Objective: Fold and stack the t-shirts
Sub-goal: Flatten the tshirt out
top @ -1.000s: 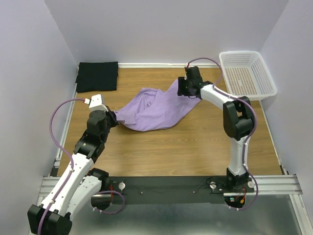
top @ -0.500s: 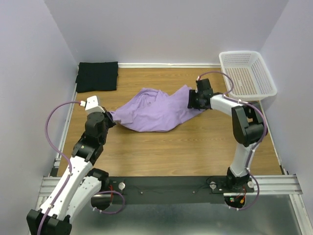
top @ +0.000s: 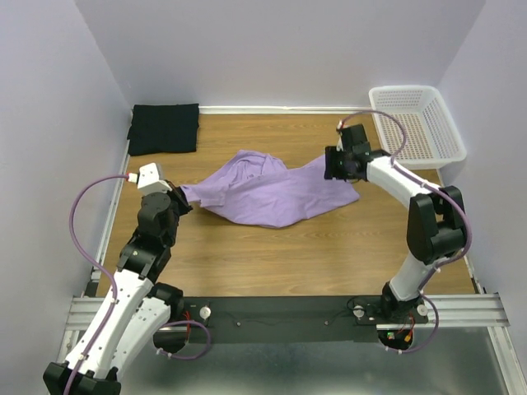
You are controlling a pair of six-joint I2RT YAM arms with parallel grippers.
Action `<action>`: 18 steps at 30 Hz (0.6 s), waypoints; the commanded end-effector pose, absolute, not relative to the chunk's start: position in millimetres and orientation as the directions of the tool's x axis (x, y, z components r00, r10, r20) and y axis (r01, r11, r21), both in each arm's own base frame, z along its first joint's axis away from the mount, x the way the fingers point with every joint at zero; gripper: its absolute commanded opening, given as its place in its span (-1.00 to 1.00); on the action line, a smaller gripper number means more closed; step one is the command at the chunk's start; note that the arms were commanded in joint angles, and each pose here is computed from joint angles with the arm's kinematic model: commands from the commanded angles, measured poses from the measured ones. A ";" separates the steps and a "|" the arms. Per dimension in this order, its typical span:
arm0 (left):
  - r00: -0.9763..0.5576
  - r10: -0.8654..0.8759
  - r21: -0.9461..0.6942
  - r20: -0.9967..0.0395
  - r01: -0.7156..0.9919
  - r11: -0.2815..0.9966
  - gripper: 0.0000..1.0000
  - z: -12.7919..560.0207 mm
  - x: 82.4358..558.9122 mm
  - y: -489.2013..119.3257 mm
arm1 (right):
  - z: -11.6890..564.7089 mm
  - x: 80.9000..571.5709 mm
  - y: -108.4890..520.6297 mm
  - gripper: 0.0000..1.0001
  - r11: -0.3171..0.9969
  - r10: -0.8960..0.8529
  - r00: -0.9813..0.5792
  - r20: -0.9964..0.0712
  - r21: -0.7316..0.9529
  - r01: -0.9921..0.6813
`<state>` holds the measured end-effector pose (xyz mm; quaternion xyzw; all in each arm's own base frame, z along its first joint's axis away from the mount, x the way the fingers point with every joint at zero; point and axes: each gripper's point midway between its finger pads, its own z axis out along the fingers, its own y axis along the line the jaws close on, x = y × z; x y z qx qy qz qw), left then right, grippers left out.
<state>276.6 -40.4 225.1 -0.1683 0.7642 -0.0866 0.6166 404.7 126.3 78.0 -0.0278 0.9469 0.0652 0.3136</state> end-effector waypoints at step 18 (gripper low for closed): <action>-0.169 -0.369 -0.339 -0.914 -0.185 0.923 -1.00 223.6 280.5 -34.5 | 45.4 520.2 105.7 0.10 0.996 -0.021 -0.782 -0.623 0.059 -0.073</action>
